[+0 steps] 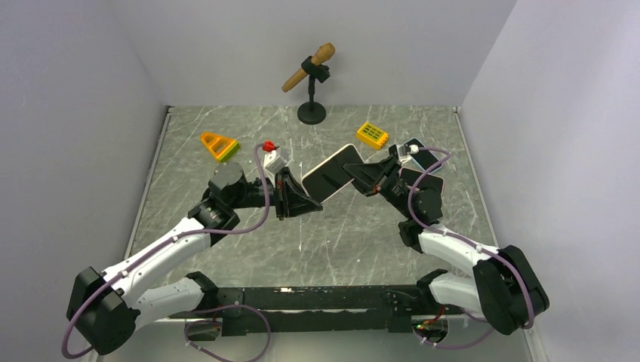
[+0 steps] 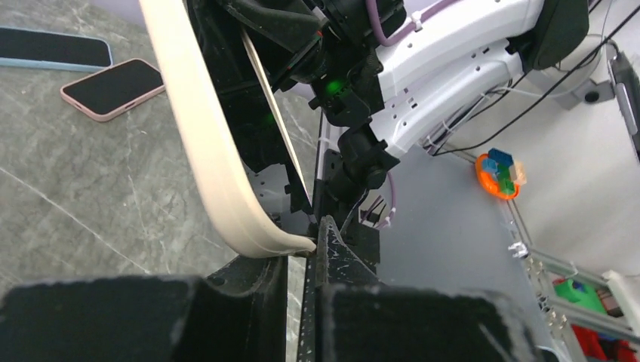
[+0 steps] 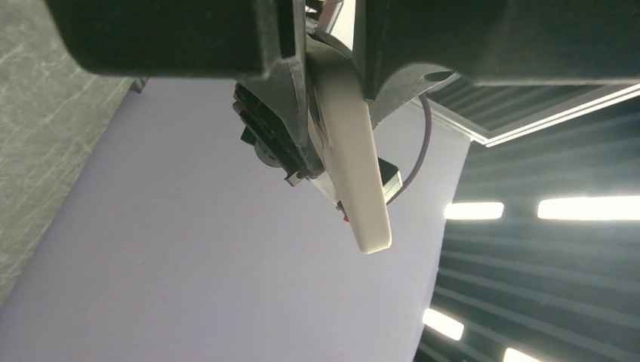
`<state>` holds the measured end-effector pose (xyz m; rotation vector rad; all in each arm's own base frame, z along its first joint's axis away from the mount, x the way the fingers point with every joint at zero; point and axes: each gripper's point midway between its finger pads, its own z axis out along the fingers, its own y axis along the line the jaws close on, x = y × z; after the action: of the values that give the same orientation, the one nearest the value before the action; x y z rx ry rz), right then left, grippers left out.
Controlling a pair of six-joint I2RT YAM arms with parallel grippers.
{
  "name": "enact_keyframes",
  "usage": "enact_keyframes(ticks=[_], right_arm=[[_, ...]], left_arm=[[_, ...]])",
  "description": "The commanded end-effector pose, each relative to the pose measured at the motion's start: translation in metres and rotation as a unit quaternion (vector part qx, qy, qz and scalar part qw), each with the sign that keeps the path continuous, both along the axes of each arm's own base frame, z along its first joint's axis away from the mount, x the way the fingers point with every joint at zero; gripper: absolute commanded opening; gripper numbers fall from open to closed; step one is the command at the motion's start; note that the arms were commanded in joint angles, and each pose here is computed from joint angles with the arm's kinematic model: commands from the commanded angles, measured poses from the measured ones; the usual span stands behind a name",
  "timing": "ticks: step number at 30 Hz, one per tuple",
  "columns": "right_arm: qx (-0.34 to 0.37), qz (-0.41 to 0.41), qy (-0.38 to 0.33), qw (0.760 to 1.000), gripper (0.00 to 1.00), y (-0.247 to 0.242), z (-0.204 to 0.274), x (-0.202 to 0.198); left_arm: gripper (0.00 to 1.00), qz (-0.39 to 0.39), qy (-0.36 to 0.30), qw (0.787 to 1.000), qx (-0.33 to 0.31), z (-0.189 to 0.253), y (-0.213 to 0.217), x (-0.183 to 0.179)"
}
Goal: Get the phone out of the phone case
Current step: Remove the phone case from the phone.
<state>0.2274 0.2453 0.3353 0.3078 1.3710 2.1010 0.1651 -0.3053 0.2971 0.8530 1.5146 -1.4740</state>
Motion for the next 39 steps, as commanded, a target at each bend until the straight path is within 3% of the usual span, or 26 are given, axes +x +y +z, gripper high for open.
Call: enact_keyframes(ticks=[1, 6, 10, 16, 20, 23, 24, 27, 29, 31, 35, 39], right_arm=[[0.09, 0.119, -0.011, 0.989, 0.0, -0.006, 0.046, -0.046], [0.125, 0.155, 0.002, 0.98, 0.0, -0.002, 0.048, -0.046], [0.121, 0.164, 0.012, 0.979, 0.0, 0.005, 0.042, -0.045], [0.124, 0.168, 0.016, 0.978, 0.0, 0.008, 0.038, -0.045], [0.123, 0.153, 0.009, 0.98, 0.0, 0.008, 0.037, -0.04], [0.124, 0.135, -0.01, 0.983, 0.0, 0.008, 0.04, -0.036], [0.118, 0.129, -0.025, 0.984, 0.0, 0.007, 0.042, -0.036], [0.092, 0.104, -0.047, 0.989, 0.0, 0.006, 0.037, -0.032], [0.071, 0.098, -0.061, 0.991, 0.0, 0.008, 0.034, -0.029], [0.057, 0.091, -0.071, 0.992, 0.0, 0.009, 0.03, -0.028], [0.0, 0.09, -0.083, 0.992, 0.0, 0.021, 0.015, -0.025], [-0.038, 0.075, -0.092, 0.992, 0.0, 0.024, 0.005, -0.025]], left_arm=[[0.0, 0.031, -0.124, 0.991, 0.026, 0.0, 0.01, 0.032], [0.0, 0.023, -0.152, 0.987, 0.037, -0.001, 0.011, 0.031], [0.0, 0.013, -0.178, 0.98, 0.083, -0.009, 0.013, 0.037], [0.0, 0.029, -0.202, 0.974, 0.101, -0.002, 0.015, 0.053], [0.0, 0.098, -0.134, 0.977, 0.135, -0.013, 0.022, 0.076], [0.0, 0.123, -0.056, 0.985, 0.112, -0.019, 0.025, 0.069], [0.08, 0.13, -0.035, 0.986, 0.094, -0.02, 0.027, 0.063], [0.49, 0.132, 0.014, 0.99, 0.041, -0.02, 0.037, 0.035], [0.68, 0.123, 0.022, 0.992, 0.026, -0.014, 0.044, 0.018], [0.81, 0.126, 0.041, 0.99, 0.037, -0.011, 0.052, 0.008], [0.86, 0.109, 0.079, 0.988, 0.077, -0.005, 0.061, -0.013], [0.8, 0.095, 0.106, 0.988, 0.063, 0.016, 0.062, -0.026]])
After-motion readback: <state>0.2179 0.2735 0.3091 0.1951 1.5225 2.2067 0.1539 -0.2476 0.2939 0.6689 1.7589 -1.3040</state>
